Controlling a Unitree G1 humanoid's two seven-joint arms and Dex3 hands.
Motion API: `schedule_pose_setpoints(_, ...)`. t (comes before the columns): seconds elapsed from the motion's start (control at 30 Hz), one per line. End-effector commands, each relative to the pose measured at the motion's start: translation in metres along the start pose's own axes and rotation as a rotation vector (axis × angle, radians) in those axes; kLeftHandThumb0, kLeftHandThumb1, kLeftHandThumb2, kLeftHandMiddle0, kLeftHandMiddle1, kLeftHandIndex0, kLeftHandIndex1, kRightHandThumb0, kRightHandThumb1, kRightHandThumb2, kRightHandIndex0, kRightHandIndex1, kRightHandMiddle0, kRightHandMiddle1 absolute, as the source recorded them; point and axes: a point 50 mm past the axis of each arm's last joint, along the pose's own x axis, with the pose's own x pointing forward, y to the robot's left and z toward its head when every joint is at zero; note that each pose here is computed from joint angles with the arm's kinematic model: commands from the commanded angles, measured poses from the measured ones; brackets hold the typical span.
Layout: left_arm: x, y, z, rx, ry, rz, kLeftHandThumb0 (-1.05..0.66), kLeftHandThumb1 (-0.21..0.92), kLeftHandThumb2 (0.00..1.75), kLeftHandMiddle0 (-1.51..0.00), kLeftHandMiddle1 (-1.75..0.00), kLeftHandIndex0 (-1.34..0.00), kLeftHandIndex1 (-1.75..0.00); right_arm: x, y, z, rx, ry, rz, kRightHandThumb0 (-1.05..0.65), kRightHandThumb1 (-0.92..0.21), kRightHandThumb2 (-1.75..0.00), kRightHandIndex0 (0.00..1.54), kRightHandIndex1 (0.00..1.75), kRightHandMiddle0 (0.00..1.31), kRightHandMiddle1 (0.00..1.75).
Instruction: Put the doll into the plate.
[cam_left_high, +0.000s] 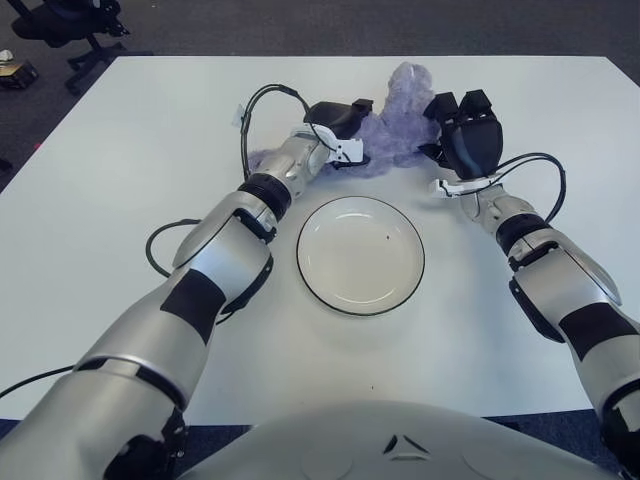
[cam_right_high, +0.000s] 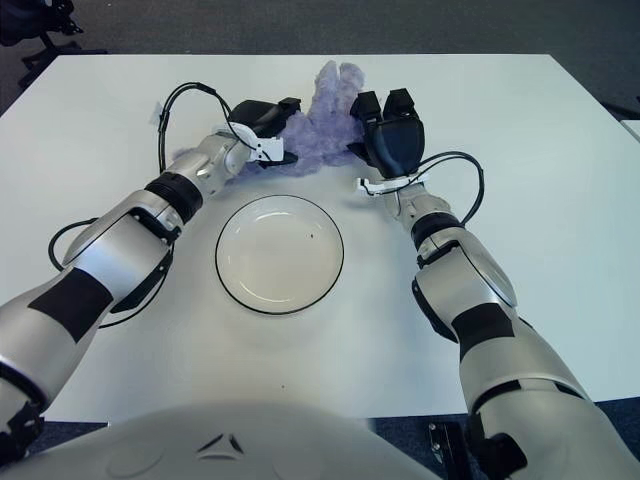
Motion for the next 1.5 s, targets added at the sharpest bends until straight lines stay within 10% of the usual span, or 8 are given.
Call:
schedule_pose_setpoints(0.0, -0.009, -0.01, -0.015, 0.067, 0.021, -0.03, -0.41, 0.47, 1.11, -0.8, -1.75, -0.48, -1.75, 0.008, -0.005, -0.004, -0.017, 0.027, -0.036, 0.39, -0.6, -0.94, 0.39, 1.75, 0.48, 1.75)
schedule_pose_setpoints(0.23, -0.01, -0.003, -0.022, 0.149, 0.034, 0.004, -0.41, 0.48, 1.1, -0.8, -1.75, -0.47, -1.75, 0.008, -0.006, -0.006, 0.072, 0.067, -0.017, 0.16, -0.59, -0.93, 0.43, 1.74, 0.38, 1.61)
schedule_pose_setpoints(0.33, -0.011, 0.002, -0.028, 0.177, 0.042, 0.014, -0.41, 0.48, 1.1, -0.8, -1.75, -0.47, -1.75, 0.01, -0.008, -0.008, 0.129, 0.103, 0.025, 0.05, -0.79, -0.52, 0.49, 1.56, 0.38, 1.43)
schedule_pose_setpoints(0.5, -0.015, 0.005, -0.037, 0.203, 0.048, 0.036, -0.41, 0.48, 1.1, -0.79, -1.75, -0.47, -1.75, 0.012, -0.011, -0.014, 0.193, 0.146, 0.076, 0.01, -0.89, -0.33, 0.51, 1.45, 0.34, 1.4)
schedule_pose_setpoints(0.6, -0.017, 0.006, -0.042, 0.224, 0.051, 0.054, -0.41, 0.48, 1.1, -0.79, -1.75, -0.47, -1.75, 0.013, -0.015, -0.016, 0.231, 0.156, 0.097, -0.3, -0.9, -0.13, 0.42, 0.76, 0.29, 0.93)
schedule_pose_setpoints(0.83, -0.021, 0.008, -0.05, 0.308, 0.073, 0.072, -0.41, 0.48, 1.11, -0.8, -1.75, -0.48, -1.75, 0.02, -0.035, -0.033, 0.456, 0.189, 0.253, -0.66, -0.88, -0.01, 0.25, 0.09, 0.25, 0.29)
schedule_pose_setpoints(1.47, -0.026, 0.008, -0.059, 0.378, 0.087, 0.071, -0.41, 0.47, 1.12, -0.81, -1.75, -0.49, -1.75, 0.035, -0.086, -0.053, 0.663, 0.255, 0.671, -0.83, -0.85, 0.0, 0.11, 0.0, 0.16, 0.05)
